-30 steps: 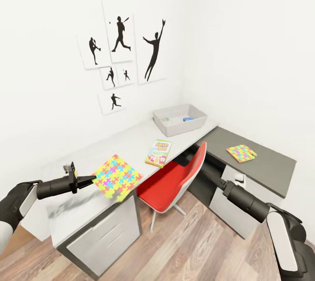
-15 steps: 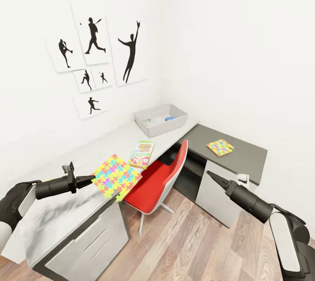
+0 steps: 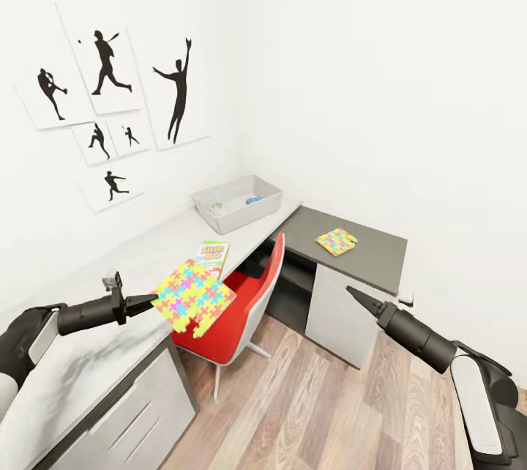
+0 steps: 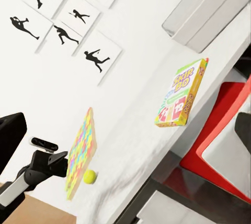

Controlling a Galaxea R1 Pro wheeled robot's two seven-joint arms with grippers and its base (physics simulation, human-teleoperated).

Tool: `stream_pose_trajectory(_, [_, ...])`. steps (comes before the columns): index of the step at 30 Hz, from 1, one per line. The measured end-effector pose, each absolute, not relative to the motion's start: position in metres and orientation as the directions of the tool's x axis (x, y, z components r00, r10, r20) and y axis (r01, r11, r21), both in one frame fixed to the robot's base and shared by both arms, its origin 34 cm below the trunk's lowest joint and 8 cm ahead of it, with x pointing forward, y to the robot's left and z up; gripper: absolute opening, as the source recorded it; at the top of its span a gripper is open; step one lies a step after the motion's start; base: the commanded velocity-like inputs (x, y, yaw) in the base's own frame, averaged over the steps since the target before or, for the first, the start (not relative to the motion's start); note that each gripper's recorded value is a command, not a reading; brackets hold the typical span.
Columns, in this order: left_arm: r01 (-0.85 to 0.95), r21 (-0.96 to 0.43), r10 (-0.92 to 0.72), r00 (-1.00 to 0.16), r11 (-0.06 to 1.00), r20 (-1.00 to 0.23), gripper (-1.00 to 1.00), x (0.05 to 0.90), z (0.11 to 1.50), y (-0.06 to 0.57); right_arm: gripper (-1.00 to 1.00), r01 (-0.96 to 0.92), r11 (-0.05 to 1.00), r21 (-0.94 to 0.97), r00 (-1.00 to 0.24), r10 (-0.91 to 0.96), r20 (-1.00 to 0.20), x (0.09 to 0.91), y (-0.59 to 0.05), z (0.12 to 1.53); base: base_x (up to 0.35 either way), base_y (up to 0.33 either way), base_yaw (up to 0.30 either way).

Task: Put all the toys in the child's room - the three board games (two on the bed and one on the table), the two jigsaw puzzles on the table, and the tennis ball on the table - inside the toy box on the table in the child's room.

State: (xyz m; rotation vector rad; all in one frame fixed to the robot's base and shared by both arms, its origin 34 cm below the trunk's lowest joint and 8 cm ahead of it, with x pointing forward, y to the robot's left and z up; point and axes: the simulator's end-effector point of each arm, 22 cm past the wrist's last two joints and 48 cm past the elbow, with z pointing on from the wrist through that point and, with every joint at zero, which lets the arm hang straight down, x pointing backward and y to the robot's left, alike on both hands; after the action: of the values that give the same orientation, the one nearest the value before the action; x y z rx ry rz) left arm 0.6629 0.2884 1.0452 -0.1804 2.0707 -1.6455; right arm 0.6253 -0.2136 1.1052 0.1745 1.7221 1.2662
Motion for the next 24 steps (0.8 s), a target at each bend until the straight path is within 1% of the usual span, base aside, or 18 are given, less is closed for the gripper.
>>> stream_pose_trajectory(2, [0.196, -0.943, -0.393, -0.872, 0.267, -0.293, -1.00, 0.6629, 1.0454, 0.2887, 1.00, -0.396, 0.453, 0.799, -0.531, 0.596, -0.602, 0.6254, -0.2135, 1.1055, 0.201, -0.092, -0.066])
stream_pose_trajectory(8, [0.205, -0.942, -0.395, -0.868, 0.267, -0.301, -1.00, 0.6631, 1.0459, 0.2892, 1.00, -0.393, 0.457, 0.798, -0.522, 0.604, -0.603, 0.6262, -0.2184, 1.1061, 0.078, -0.042, -0.009])
stream_pose_trajectory(11, [0.205, -0.942, -0.395, -0.868, 0.267, -0.301, -1.00, 0.6630, 1.0458, 0.2892, 1.00, -0.392, 0.458, 0.798, -0.522, 0.603, -0.603, 0.6261, -0.2186, 1.1061, 0.207, -0.139, 0.000])
stream_pose_trajectory(17, [0.214, -0.938, -0.394, -0.865, 0.271, -0.311, -1.00, 0.6634, 1.0461, 0.2893, 1.00, -0.392, 0.457, 0.799, -0.523, 0.603, -0.602, 0.6259, -0.2186, 1.1059, 0.204, -0.017, 0.000])
stream_pose_trajectory(20, [0.218, -0.937, -0.394, -0.864, 0.273, -0.315, -1.00, 0.6635, 1.0461, 0.2893, 1.00, -0.393, 0.456, 0.799, -0.523, 0.604, -0.602, 0.6259, -0.2185, 1.1066, 0.227, -0.103, 0.004])
stream_pose_trajectory(24, [0.221, -0.936, -0.394, -0.862, 0.273, -0.319, -1.00, 0.6634, 1.0475, 0.2895, 1.00, -0.396, 0.458, 0.796, -0.519, 0.603, -0.606, 0.6258, -0.2184, 1.1080, 0.242, -0.165, 0.125])
